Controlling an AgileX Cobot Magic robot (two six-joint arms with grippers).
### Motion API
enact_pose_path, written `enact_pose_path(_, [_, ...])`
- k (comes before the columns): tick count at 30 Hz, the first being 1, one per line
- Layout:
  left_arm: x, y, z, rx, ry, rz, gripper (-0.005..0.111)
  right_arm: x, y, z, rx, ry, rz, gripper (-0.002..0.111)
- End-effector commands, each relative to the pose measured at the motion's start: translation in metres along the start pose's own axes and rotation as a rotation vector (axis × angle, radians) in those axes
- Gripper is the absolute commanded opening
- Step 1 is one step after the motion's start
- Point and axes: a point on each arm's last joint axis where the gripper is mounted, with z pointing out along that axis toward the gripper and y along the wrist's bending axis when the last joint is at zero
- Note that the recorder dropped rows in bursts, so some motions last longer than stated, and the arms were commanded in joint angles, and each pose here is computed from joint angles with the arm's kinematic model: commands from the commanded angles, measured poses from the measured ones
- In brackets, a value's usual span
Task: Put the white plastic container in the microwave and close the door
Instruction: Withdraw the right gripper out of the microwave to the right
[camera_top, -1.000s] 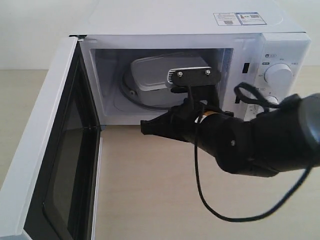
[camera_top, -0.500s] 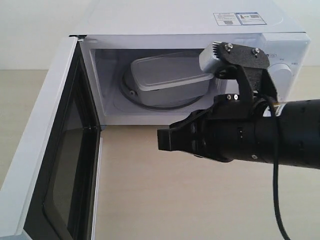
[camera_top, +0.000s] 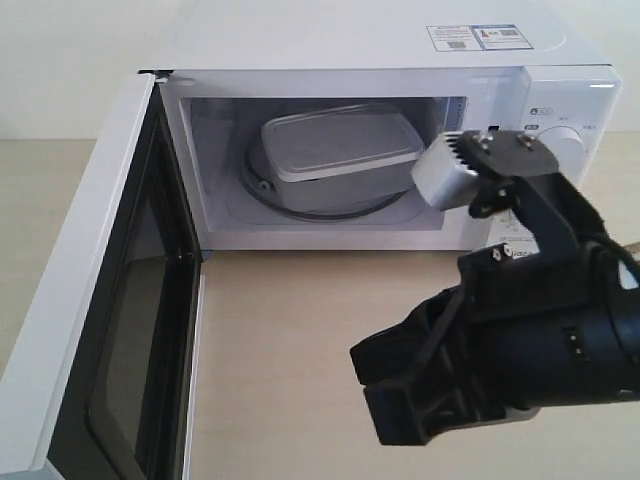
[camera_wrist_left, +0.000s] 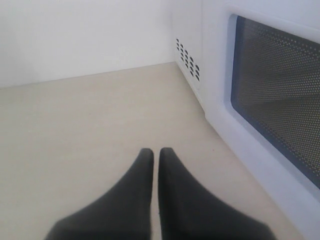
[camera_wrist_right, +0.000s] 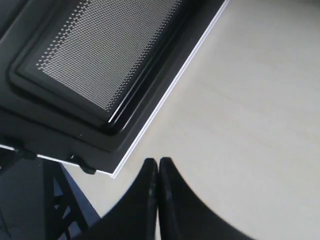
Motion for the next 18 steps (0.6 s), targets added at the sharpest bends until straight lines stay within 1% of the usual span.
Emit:
enact_pose_path(1, [0.001,0.0,0.0,-0.004,0.001,0.002,0.004,0.003,0.006,-0.017,-0.031,-0.032,-0.016,0.0])
enact_pose_path(10, [0.001,0.0,0.0,-0.004,0.001,0.002,0.004,0.002,0.008,-0.021,-0.032,-0.058,-0.018,0.0])
enact_pose_path(13, [0.001,0.0,0.0,-0.004,0.001,0.002,0.004,0.002,0.006,-0.021,-0.009,-0.053,-0.092,0.0])
enact_pose_path(15, [0.001,0.0,0.0,-0.004,0.001,0.002,0.004,0.002,0.005,-0.021,0.002,-0.051,-0.109,0.0])
enact_pose_path(17, [0.001,0.0,0.0,-0.004,0.001,0.002,0.004,-0.002,0.001,-0.028,0.028,-0.115,-0.118,0.0])
enact_pose_path(18, [0.001,0.0,0.0,-0.004,0.001,0.002,0.004,-0.004,-0.003,-0.032,0.049,-0.166,-0.097,0.0])
